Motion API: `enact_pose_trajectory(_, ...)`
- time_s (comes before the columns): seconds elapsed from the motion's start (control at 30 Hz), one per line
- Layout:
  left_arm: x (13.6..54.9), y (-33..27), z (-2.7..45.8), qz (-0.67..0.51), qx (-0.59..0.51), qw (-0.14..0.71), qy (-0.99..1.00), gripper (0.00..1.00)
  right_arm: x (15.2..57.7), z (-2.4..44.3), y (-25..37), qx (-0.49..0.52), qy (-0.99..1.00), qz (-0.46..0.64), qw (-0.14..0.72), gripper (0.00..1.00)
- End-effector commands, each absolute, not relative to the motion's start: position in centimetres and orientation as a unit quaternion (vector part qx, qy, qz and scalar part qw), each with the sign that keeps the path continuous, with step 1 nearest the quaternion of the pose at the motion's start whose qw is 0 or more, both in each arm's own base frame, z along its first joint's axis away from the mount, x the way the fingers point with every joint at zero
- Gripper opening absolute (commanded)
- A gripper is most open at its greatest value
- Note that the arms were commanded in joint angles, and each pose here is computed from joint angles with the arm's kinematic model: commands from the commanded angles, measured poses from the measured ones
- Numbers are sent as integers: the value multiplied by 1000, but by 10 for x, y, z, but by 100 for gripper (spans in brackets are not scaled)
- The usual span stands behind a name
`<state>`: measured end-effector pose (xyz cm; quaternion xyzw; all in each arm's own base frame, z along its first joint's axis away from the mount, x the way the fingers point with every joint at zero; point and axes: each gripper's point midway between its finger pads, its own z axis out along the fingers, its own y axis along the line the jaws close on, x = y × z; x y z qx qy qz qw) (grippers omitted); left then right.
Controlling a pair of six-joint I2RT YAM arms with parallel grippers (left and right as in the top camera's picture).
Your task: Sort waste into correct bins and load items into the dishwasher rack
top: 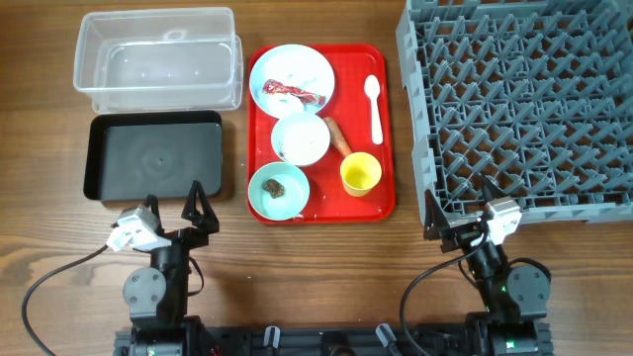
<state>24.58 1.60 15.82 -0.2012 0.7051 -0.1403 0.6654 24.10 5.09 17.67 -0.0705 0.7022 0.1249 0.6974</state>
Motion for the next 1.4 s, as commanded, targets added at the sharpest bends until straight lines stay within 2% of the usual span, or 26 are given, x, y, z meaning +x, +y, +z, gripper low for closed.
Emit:
enact_pose_trajectory(0.0, 246, 15, 158, -134, -192, 668, 706, 100, 240, 178, 52, -70, 699, 129, 700, 100)
enact_pose_trajectory(0.27, 245, 26, 159, -112, -211, 674, 698, 100, 242, 181, 46, -83, 694, 92, 709, 100)
enact_pose_trajectory(0.47, 245, 25, 166, -117, -207, 683, 690, 100, 235, 233, 45, -56, 617, 121, 776, 100)
enact_pose_trajectory(0.63, 241, 12, 216, -152, -171, 721, 654, 100, 218, 285, 57, -86, 564, 153, 807, 100)
enact_pose_trajectory(0.77, 244, -3, 262, -157, -124, 703, 682, 100, 216, 326, 66, -120, 559, 152, 806, 100)
enact_pose_trajectory(0.93, 297, -33, 307, -211, -78, 602, 766, 100, 256, 352, 81, -144, 638, 178, 736, 100)
enact_pose_trajectory(1.13, 392, -77, 313, -205, -21, 430, 879, 99, 311, 355, 85, -139, 770, 181, 596, 100)
enact_pose_trajectory(1.2, 436, -98, 305, -154, -6, 387, 909, 100, 321, 351, 92, -130, 796, 210, 553, 100)
enact_pose_trajectory(1.23, 475, -137, 293, -165, 29, 369, 914, 100, 330, 339, 99, -99, 811, 252, 519, 100)
enact_pose_trajectory(1.37, 525, -212, 212, -205, 80, 340, 915, 100, 341, 294, 100, -42, 855, 277, 436, 100)
